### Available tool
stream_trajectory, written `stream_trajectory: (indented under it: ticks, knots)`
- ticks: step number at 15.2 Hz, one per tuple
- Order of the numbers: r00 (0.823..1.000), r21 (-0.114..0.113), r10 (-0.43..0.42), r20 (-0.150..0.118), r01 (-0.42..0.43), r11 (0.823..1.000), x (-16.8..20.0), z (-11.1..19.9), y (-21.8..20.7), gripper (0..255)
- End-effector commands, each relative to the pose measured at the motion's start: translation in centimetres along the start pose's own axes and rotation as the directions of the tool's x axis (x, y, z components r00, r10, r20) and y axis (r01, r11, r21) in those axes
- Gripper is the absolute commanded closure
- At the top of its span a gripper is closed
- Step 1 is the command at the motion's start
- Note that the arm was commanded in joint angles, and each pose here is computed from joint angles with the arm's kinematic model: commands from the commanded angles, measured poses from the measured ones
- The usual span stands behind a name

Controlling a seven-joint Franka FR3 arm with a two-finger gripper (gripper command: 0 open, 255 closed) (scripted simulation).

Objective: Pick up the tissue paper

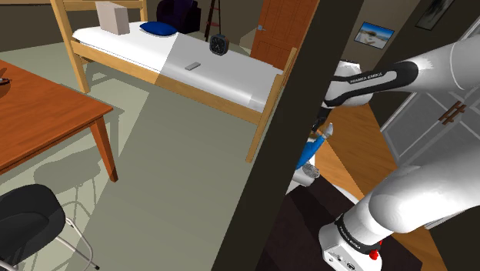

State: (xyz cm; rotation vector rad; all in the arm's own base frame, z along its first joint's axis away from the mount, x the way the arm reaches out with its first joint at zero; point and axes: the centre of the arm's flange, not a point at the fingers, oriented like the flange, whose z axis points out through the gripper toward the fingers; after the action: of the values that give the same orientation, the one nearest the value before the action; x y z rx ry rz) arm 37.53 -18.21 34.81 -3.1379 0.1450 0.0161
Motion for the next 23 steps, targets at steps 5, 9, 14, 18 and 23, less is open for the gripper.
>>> stream_trajectory:
  ticks: [5,9,14,18,23]
  knots:
    - [1.000,0.000,-0.002,-0.004,0.002,1.000,0.2,3.2,0.4,0]
    - [1.000,0.000,-0.002,-0.004,0.002,1.000,0.2,4.6,0.4,0]
    - [1.000,0.000,-0.002,-0.004,0.002,1.000,0.2,4.6,0.5,255]
    - [1.000,0.000,-0.002,-0.004,0.002,1.000,0.2,4.6,0.5,255]
    - [1.000,0.000,-0.002,-0.004,0.002,1.000,0.2,2.4,0.4,255]
